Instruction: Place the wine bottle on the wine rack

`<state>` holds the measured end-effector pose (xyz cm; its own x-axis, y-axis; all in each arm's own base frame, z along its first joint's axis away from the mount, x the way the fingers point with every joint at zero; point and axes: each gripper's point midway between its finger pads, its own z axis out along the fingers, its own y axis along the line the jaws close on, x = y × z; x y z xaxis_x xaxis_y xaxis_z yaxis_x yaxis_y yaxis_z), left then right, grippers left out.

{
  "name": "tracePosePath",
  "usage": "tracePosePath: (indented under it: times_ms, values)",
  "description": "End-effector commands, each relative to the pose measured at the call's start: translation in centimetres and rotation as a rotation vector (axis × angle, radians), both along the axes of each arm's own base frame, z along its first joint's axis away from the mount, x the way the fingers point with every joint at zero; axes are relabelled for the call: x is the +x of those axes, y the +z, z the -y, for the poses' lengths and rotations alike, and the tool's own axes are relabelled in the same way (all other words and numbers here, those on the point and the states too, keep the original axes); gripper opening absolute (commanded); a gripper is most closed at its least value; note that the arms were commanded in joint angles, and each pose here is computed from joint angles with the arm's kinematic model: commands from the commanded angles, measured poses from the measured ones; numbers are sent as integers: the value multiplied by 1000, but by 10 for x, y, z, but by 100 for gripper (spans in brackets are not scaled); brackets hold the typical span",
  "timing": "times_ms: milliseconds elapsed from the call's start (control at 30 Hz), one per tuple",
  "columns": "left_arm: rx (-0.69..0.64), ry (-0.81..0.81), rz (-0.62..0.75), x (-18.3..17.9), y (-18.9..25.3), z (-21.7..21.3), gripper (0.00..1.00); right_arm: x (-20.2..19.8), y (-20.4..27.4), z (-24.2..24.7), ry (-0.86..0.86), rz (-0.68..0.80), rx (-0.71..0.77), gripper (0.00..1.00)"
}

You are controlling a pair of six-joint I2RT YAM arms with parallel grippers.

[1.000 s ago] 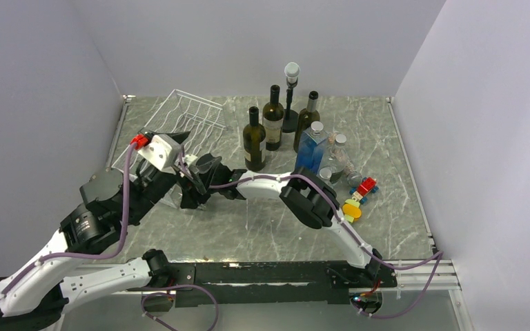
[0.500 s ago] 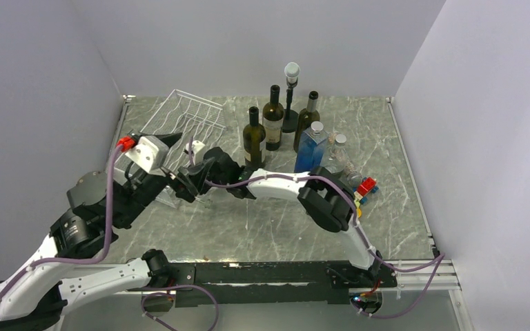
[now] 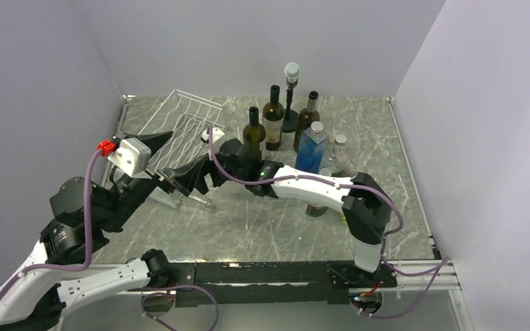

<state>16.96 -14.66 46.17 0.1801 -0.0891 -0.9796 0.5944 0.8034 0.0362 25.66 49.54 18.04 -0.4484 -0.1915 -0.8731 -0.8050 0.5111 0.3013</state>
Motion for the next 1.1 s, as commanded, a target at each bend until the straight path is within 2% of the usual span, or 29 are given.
tracePosePath:
  times_ms: [0,233,367,467,600,700,833,933,1067]
  values:
    - [-56,-11,45,-3,14,-1,99,5,23,41,-122,34,-68,92]
    - [39,-11,-21,13,-24,25,99,14,41,117,-340,27,-194,92]
    - [30,9,-55,20,-42,31,99,21,54,160,-445,21,-217,92]
    - [1,41,-72,25,-53,29,99,32,68,190,-534,22,-223,90]
    - [-151,210,-144,41,-63,7,99,53,89,218,-623,7,-190,79]
    - [-223,284,-206,48,-74,0,99,71,101,219,-636,40,-173,78]
    - [-363,475,-382,57,-98,-19,99,97,112,209,-638,103,-189,78]
    - [-264,418,-472,53,-118,0,99,112,121,195,-608,149,-180,78]
    - [-207,362,-555,47,-130,17,99,125,120,184,-585,159,-186,78]
